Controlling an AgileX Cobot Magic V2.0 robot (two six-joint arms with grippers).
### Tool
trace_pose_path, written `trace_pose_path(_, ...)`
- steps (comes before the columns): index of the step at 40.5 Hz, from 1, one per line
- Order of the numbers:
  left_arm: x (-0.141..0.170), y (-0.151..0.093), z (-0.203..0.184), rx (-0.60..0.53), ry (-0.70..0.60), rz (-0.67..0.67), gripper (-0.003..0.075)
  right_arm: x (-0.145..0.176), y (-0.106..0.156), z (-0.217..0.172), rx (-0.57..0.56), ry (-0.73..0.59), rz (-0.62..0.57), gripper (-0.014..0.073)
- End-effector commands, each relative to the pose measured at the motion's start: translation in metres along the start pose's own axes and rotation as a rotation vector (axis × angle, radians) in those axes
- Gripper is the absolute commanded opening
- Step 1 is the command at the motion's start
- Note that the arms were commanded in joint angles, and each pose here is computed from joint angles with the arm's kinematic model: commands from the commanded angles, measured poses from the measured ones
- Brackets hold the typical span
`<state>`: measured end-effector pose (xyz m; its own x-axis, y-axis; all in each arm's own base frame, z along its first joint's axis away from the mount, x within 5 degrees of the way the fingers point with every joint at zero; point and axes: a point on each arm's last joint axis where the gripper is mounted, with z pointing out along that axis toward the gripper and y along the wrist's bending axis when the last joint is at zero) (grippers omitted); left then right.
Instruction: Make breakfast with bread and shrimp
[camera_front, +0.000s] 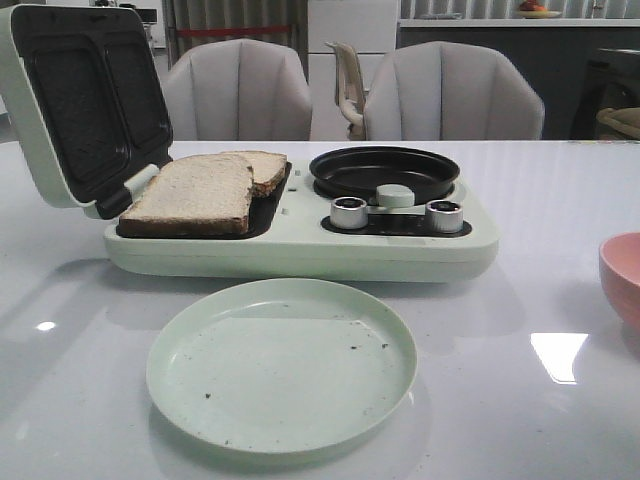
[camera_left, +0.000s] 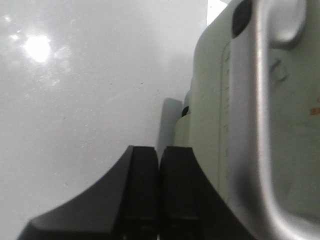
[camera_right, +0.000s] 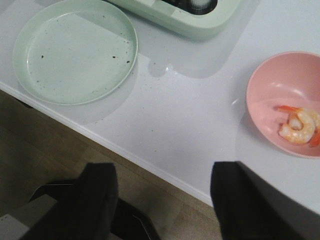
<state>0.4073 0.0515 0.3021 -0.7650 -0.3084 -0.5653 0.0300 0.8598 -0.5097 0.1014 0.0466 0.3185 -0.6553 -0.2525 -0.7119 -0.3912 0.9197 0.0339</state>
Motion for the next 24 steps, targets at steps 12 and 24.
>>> trace_pose_path(12, -0.007, -0.070, -0.027, 0.199, -0.032, 0.201, 0.0101, -0.012, 0.000, -0.007, -0.001, -0.092, -0.005, 0.0516)
trace_pose_path(24, 0.022, -0.108, -0.043, 0.250, -0.001, 0.329, 0.0101, -0.012, 0.000, -0.007, -0.001, -0.092, -0.005, 0.0516)
